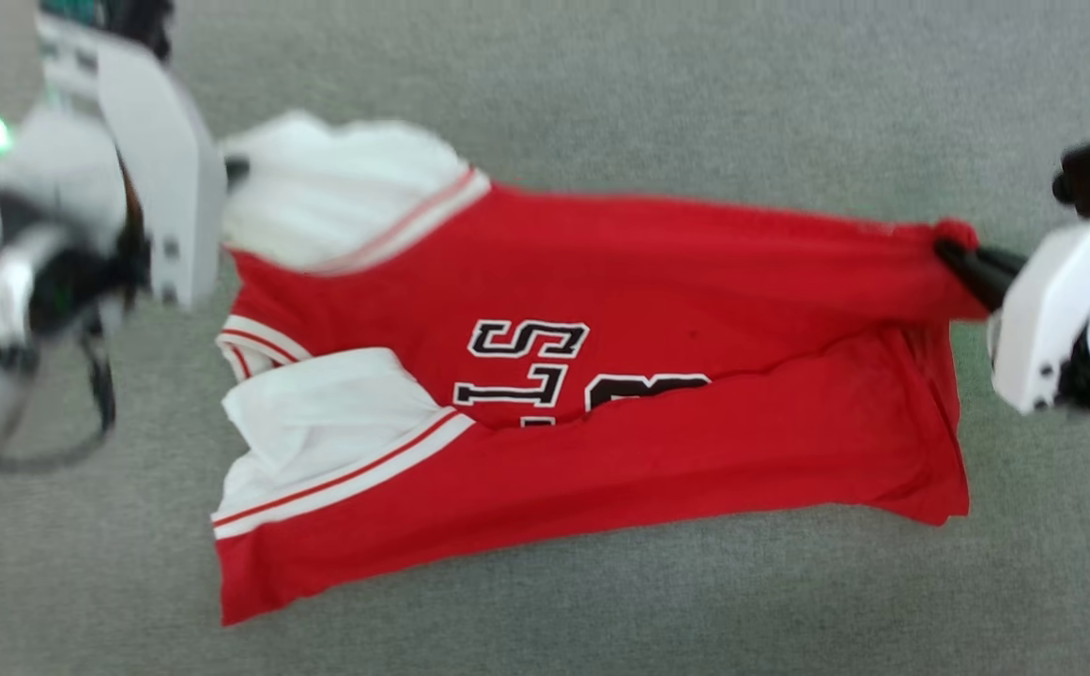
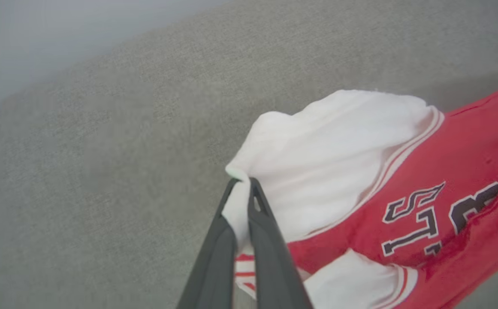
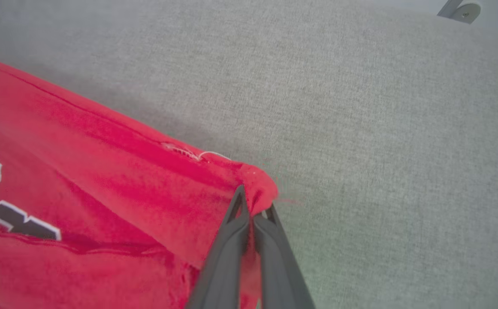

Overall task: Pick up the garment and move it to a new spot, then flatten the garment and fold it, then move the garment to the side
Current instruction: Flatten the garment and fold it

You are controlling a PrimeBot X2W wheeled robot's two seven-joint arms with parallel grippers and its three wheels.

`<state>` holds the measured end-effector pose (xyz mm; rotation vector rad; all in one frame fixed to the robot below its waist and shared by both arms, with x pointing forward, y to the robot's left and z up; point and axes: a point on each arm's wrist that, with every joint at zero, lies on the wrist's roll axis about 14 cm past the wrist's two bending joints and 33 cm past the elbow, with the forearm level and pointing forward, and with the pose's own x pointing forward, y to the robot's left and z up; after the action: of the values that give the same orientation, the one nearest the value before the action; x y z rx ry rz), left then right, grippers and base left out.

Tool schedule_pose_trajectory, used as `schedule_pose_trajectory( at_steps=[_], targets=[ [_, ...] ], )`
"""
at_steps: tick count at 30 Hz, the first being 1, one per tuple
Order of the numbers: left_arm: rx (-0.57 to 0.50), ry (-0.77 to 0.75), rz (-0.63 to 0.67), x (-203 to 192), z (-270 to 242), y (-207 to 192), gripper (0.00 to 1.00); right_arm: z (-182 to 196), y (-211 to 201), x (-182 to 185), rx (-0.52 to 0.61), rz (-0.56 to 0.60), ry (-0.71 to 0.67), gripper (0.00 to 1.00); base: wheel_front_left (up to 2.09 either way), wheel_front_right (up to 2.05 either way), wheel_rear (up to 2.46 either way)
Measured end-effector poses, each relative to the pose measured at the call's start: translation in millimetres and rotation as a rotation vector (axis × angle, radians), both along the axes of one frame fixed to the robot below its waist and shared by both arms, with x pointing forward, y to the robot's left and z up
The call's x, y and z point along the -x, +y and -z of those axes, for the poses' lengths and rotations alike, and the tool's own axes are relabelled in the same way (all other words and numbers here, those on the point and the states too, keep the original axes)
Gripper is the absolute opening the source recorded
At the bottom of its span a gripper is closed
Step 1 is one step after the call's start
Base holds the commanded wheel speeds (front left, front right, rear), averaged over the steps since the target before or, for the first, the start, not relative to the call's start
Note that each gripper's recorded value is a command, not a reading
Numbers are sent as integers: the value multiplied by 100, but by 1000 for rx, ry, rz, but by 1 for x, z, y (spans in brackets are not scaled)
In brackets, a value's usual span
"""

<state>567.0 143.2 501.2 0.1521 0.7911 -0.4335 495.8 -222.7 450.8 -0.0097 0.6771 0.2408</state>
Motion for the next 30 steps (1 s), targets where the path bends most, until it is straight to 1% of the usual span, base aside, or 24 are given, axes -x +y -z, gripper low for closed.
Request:
schedule_pose_trajectory(
  at_steps=[5,8,10,14,18,19,20,21,22,23,24,27,30],
  targets=[
    [-12,14,0,52,-1,6,0,4,2,30,-25,-16,32,0,0,0,0],
    [-22,71,-14,90,11,11,0,11,4,47,-42,-11,64,0,0,0,0],
    [-8,103,-25,110,17,11,0,18,4,58,-54,-6,93,0,0,0,0],
    [16,169,-58,141,36,16,0,30,8,72,-67,1,136,0,0,0,0],
    [37,216,-85,156,55,20,0,36,15,79,-87,3,162,0,0,0,0],
    [48,222,-86,157,58,19,3,36,15,79,-88,4,166,4,0,0,0],
    [57,227,-85,158,61,18,23,37,17,80,-92,5,170,29,0,0,0],
    [68,219,-84,157,62,17,31,37,18,80,-93,4,170,49,0,0,0],
    [79,201,-89,154,62,17,50,37,20,80,-91,3,164,100,0,0,0],
    [91,183,-97,150,61,18,94,36,21,79,-92,2,163,100,0,0,0],
    [101,168,-105,148,61,19,100,35,22,79,-95,0,162,100,0,0,0],
    [111,134,-124,144,58,24,100,28,25,79,-109,-3,150,100,0,0,0],
    [146,76,-133,140,48,24,100,21,23,79,-109,-1,140,100,0,0,0]
  ],
)
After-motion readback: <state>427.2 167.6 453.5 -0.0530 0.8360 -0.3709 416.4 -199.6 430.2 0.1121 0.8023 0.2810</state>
